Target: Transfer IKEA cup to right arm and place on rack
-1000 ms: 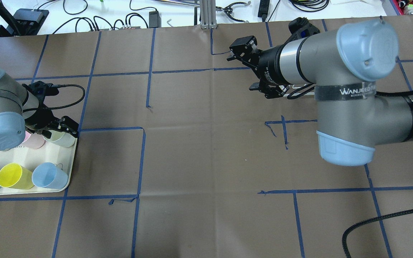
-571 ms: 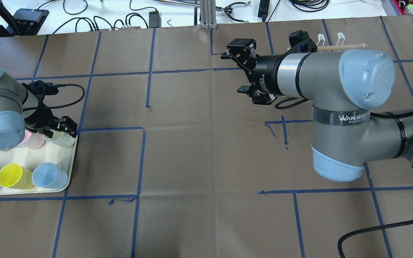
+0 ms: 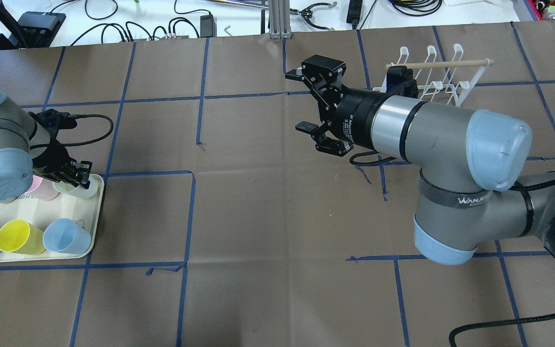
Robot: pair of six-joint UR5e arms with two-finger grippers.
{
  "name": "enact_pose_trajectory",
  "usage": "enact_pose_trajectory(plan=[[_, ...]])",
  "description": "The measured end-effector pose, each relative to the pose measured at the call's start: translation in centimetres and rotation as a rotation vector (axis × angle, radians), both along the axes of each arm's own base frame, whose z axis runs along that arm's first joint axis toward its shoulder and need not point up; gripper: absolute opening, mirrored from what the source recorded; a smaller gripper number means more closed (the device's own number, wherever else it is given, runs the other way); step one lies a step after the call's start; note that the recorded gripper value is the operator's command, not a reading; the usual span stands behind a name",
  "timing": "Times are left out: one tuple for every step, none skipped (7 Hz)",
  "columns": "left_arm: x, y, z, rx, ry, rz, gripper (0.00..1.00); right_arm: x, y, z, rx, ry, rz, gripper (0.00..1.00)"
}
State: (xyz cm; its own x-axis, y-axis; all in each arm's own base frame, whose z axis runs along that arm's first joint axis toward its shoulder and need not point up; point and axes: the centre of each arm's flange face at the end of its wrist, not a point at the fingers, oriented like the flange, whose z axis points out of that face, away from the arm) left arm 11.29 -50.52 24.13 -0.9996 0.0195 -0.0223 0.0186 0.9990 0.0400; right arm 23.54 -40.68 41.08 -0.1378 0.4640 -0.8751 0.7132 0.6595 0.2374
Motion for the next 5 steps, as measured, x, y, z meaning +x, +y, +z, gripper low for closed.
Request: enact_pose_trajectory(plan=[[0.0, -0.1, 0.6, -0.013, -0.006, -0.002, 0.00, 0.0, 0.0, 0.0, -0.003, -0.002, 0.001, 1.00], [-0.1, -0.5, 1.8, -0.030, -0.011, -0.006, 0.00, 0.0, 0.1, 0.0, -0.005, -0.002, 0.002, 1.00], [-0.1, -1.3, 3.7, -0.036, -0.010, -0.011, 0.00, 0.0, 0.1, 0.1, -0.008, -0.002, 0.002, 1.00], [0.1, -2.2, 6.3, -0.025, -0.002, -0.011, 0.00, 0.0, 0.1, 0.1, -0.011, -0.002, 0.002, 1.00], [0.3, -3.2, 9.4, 0.006, 0.018, -0.011, 0.00, 0.0, 0.1, 0.2, -0.014, -0.002, 0.002, 1.00]])
